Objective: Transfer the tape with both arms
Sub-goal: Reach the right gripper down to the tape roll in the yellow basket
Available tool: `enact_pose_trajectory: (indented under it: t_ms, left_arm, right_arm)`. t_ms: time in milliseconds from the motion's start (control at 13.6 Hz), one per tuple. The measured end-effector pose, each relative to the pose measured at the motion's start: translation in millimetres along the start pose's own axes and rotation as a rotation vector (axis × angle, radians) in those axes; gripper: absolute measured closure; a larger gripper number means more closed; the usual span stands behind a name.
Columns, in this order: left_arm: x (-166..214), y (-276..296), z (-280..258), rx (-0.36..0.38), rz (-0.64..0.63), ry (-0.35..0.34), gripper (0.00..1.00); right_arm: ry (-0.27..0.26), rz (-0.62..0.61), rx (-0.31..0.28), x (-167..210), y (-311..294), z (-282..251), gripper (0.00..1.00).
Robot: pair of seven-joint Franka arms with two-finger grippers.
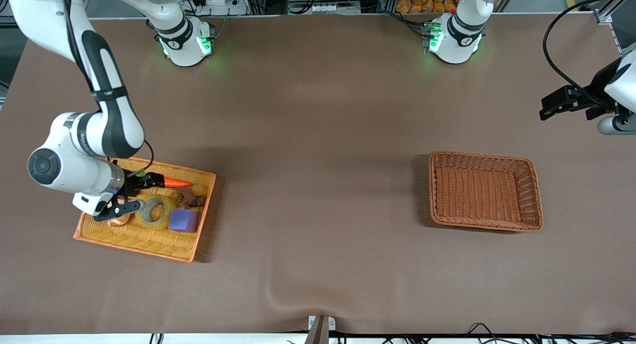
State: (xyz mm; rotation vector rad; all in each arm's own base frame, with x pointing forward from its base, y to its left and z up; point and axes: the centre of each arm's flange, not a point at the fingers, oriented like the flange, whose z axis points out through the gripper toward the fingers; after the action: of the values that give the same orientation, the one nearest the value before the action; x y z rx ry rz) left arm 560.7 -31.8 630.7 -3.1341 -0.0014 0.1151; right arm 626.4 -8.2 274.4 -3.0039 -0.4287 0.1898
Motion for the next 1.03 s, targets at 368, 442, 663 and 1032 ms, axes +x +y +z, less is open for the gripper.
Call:
enact_pose_trajectory:
  t_ms: [368,442,663,1032]
  left_arm:
    - [0.1,-0.1,0.1,0.0,0.0,0.0,0.0]
    - [0.1,-0.1,0.1,0.0,0.0,0.0,0.0]
    - [0.1,-0.1,0.1,0.0,0.0,0.0,0.0]
    - [0.1,-0.1,0.1,0.0,0.0,0.0,0.0]
  right_arm:
    - [0.064,-0.071,-0.036,19.9,-16.7,25.9,0.0]
    - [0.068,-0.082,-0.042,22.2,-15.9,35.7,0.0]
    - [0.069,-0.112,-0.055,25.2,-11.1,59.0,0.08]
    - [0.083,-0.118,-0.064,31.0,-9.3,62.9,0.65]
